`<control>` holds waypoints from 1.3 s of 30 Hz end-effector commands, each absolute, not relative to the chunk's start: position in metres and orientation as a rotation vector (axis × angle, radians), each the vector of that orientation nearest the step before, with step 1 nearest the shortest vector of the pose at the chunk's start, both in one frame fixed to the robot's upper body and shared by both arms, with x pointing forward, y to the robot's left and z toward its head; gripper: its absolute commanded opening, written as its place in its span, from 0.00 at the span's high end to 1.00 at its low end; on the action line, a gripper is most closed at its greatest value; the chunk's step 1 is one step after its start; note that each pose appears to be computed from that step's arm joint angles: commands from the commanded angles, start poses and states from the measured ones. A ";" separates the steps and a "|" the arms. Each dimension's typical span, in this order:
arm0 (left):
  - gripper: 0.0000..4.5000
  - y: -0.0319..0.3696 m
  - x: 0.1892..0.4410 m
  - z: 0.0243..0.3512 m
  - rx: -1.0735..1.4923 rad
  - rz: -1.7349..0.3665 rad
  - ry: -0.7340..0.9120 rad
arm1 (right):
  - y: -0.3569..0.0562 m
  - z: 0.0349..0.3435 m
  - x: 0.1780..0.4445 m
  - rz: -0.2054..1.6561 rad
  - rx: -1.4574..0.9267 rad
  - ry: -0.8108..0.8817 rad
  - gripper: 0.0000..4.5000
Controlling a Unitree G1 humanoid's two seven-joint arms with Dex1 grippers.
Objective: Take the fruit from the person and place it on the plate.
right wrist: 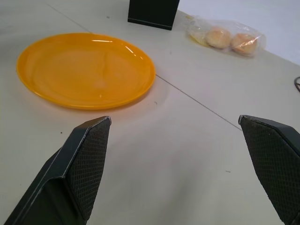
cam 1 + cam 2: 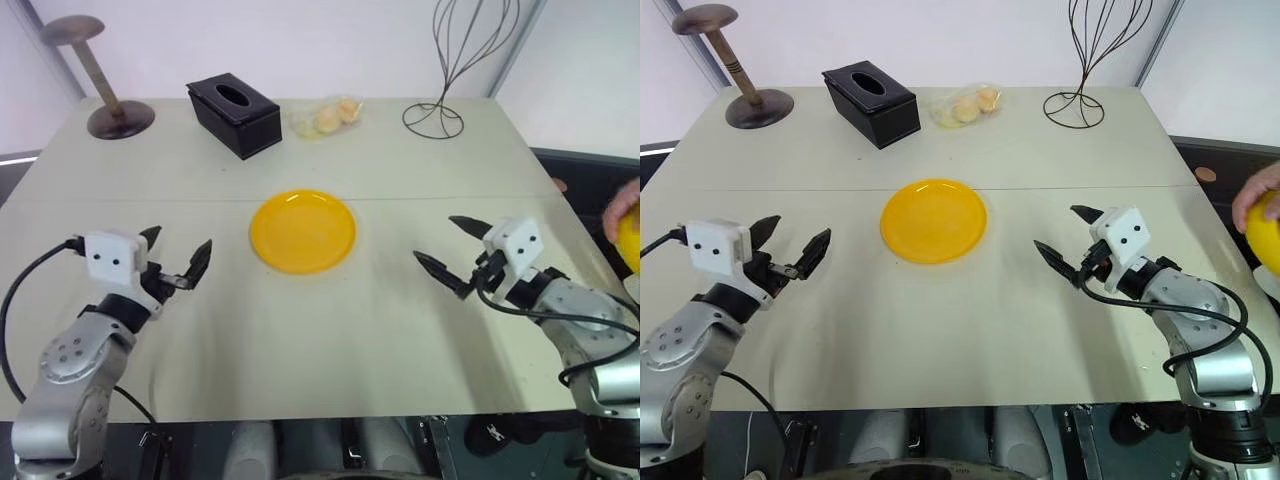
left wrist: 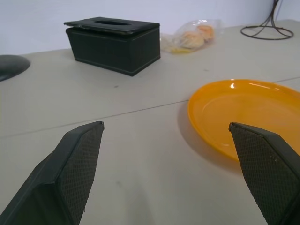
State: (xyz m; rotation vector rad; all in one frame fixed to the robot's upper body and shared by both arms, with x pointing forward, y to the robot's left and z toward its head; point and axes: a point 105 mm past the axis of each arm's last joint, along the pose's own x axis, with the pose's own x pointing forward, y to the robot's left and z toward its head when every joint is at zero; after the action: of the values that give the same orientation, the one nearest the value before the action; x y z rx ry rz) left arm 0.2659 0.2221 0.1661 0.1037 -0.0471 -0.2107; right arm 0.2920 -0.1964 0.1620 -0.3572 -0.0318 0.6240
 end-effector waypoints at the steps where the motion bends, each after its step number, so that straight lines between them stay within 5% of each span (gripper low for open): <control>1: 0.00 0.215 0.262 0.176 0.134 -0.233 -0.082 | -0.197 0.171 0.288 0.621 -0.373 -0.060 0.01; 13: 0.00 0.219 0.266 0.179 0.153 -0.212 -0.091 | -0.196 0.171 0.289 0.608 -0.368 -0.064 0.01; 24: 0.00 0.212 0.272 0.176 0.154 -0.223 -0.096 | -0.156 0.226 0.302 0.743 0.019 -0.047 0.01; 32: 0.00 0.204 0.274 0.176 0.127 -0.283 -0.081 | -0.139 0.256 0.312 0.804 0.088 0.021 0.01; 39: 0.00 0.152 0.249 0.250 0.198 -0.662 -0.338 | -0.122 0.273 0.332 0.819 0.101 -0.001 0.01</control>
State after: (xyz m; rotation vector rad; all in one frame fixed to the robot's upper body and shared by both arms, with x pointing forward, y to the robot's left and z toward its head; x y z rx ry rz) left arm 0.2626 0.1643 0.2385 0.2026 -0.2888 -0.5816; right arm 0.3302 -0.1225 0.2653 0.1074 0.0330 0.8232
